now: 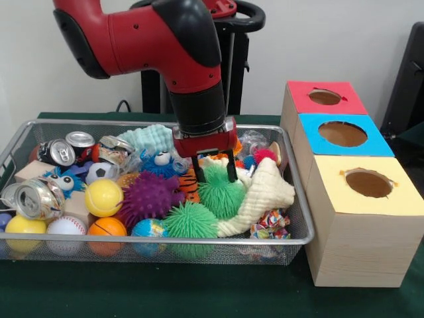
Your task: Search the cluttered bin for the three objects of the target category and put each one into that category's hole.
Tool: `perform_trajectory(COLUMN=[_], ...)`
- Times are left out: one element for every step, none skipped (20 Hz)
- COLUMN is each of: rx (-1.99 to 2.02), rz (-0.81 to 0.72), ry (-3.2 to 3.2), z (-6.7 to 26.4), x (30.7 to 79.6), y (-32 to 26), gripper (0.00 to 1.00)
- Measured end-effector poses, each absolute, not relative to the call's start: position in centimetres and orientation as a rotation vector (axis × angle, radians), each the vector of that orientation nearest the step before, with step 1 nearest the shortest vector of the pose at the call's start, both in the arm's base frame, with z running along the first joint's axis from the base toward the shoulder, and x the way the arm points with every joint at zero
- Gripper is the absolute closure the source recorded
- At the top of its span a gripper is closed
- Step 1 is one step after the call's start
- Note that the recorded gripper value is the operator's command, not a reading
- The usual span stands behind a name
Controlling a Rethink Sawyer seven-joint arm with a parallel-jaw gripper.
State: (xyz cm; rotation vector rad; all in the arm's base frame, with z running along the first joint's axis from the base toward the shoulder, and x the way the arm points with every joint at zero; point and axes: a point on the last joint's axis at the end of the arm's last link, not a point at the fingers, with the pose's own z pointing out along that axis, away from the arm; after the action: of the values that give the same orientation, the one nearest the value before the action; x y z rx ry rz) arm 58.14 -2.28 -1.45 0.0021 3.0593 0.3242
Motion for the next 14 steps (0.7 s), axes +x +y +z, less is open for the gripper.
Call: perform_trajectory(rx=[-0.001,-0.004,-0.008,-0.012,-0.014,-0.016,-0.017,-0.021,-0.022,-0.024,-0.028,-0.032,-0.04,-0.044], rz=[0.325,0.325,0.325,0.325,0.324,0.324,0.323,0.318,0.316,0.314,0.31,0.307,0.304,0.305], ry=[3.06,3.061,3.06,3.061,3.061,3.06,3.06,3.057,3.056,3.055,3.054,3.053,3.056,3.061], z=[-1.5,-1.5,-1.4,-1.4,-1.4,-1.4,-1.3,-1.2,-1.1,-1.0,-0.9,-0.7,-0.6,-0.6], x=[58.1,58.1,58.1,58.1,58.1,58.1,58.2,58.3,58.3,58.4,58.5,58.5,58.6,58.6], y=[-2.2,-2.1,-1.9,-1.8,-1.7,-1.7,-1.6,-1.6,-1.6,-1.6,-1.6,-1.5,-1.3,-1.2], gripper=[0.0,0.0,0.0,0.0,0.0,0.0,0.0,0.0,0.0,0.0,0.0,0.0,0.0,0.0])
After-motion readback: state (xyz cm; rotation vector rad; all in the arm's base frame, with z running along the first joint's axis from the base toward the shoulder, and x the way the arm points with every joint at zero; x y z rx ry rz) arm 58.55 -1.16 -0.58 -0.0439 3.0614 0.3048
